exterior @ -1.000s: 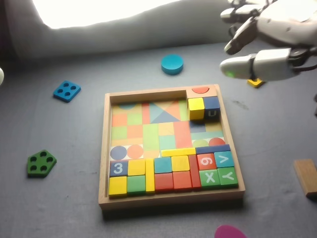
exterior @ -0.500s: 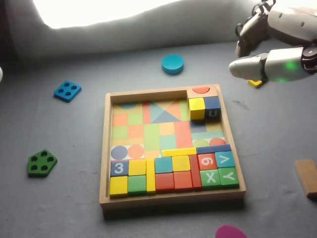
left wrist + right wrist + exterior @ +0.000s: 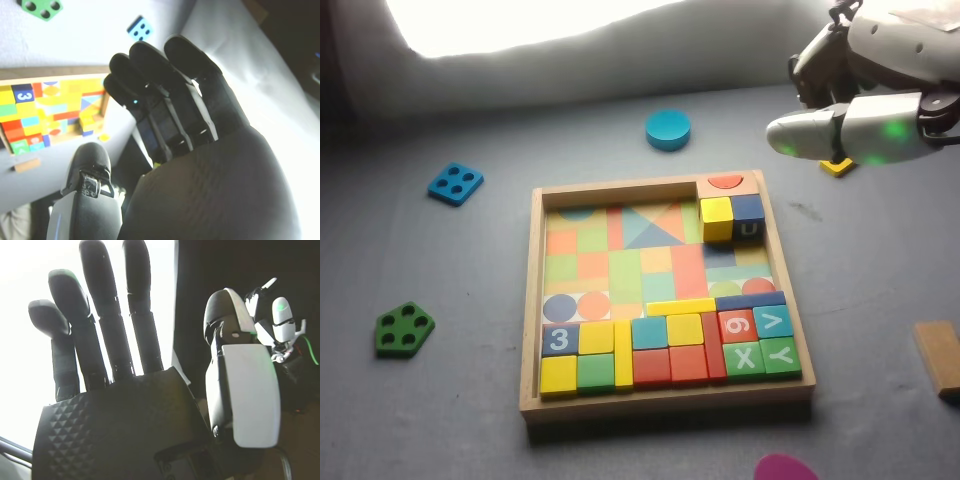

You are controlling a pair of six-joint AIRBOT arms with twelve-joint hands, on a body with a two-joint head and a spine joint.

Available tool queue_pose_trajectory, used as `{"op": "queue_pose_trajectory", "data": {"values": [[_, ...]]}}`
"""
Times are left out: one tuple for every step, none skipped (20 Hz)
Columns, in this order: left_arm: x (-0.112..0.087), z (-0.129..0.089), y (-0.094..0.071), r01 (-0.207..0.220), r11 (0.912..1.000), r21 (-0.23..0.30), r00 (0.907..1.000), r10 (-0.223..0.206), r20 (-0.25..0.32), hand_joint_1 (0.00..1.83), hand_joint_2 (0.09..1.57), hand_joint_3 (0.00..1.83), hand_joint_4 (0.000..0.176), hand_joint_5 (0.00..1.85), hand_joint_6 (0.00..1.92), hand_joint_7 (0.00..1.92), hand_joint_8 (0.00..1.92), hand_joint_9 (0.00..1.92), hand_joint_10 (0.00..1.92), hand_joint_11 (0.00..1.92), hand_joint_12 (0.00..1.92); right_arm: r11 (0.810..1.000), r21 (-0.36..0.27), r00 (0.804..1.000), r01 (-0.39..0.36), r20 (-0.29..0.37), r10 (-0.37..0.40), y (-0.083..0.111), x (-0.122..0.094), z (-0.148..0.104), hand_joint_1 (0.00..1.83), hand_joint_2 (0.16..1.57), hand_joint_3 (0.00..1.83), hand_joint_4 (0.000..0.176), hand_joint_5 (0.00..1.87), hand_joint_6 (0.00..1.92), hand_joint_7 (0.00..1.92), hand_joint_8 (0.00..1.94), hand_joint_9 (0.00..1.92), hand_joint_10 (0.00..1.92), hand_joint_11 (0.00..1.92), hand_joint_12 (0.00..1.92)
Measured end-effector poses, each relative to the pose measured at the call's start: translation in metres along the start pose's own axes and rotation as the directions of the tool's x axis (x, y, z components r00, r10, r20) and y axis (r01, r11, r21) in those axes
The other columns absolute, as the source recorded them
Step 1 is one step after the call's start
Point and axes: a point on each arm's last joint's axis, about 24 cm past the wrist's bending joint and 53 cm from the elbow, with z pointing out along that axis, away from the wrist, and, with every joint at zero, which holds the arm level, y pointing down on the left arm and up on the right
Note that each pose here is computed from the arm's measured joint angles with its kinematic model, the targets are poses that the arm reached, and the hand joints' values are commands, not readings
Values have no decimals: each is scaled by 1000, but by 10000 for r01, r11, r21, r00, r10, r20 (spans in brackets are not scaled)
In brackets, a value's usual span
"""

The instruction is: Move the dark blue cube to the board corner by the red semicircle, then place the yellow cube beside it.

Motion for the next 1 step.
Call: {"op": "queue_pose_trajectory", "data": {"values": [[0,0,0,-9,10000,3,10000,9,-3,133,1290,0,0,682,884,863,971,731,1287,462,1669,10000,-28,10000,37,-19,-37,1,1,0,60,1202,1,0,934,1052,1028,1036,789,1601,443,1921]]}}
